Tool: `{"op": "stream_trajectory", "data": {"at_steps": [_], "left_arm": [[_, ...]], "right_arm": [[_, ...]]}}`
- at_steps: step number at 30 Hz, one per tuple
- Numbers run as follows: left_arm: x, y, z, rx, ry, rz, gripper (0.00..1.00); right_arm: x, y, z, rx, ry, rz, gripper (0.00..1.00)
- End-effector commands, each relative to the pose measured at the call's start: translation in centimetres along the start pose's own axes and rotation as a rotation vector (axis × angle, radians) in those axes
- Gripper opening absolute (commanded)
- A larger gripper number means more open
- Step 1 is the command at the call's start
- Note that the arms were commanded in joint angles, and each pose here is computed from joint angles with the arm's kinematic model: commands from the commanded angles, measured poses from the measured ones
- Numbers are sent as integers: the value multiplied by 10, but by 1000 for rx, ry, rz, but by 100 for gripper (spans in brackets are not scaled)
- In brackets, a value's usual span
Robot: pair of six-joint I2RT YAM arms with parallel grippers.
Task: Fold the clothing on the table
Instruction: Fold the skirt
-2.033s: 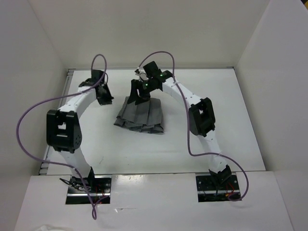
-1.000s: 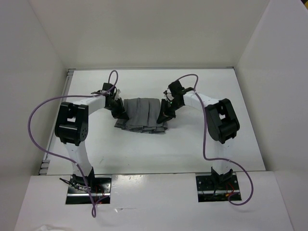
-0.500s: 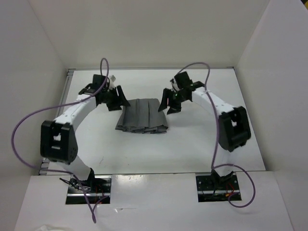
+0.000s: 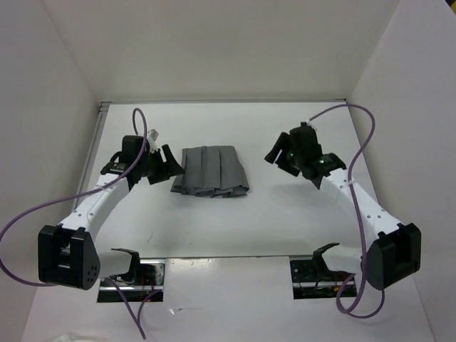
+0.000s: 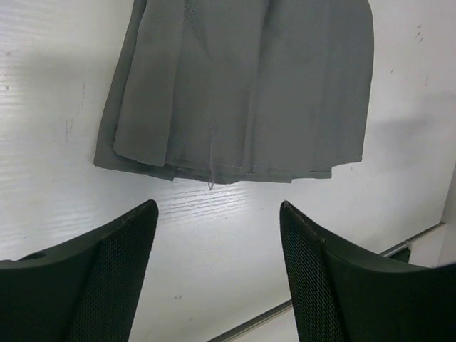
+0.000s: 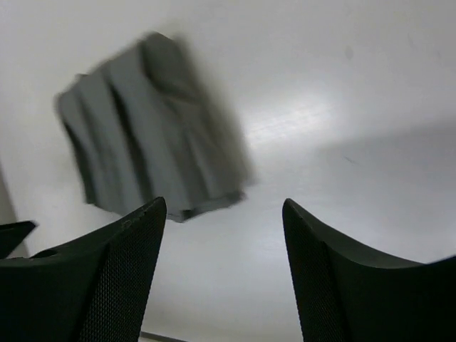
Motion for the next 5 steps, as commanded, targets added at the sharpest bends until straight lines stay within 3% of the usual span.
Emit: {"op": "stream_trajectory", "data": {"at_steps": [1,5], "left_arm": [[-8,-11,-7,64,-75,-19,76],[-2,-7,-6,59,-66,-52,75]], "right_arm": [[14,-20,10,134,-4,107,72],[18,-20,25,148,63,61,72]]}}
Point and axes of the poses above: each gripper's point midway between its finger pads, its own z axis out along the fingers, its own y axis along the line the jaws close on, x = y × z, the point moved 8 cm from there along -z, back along the fingers, and after that the axes turned 7 degrees about -z, right-handed, at the moved point
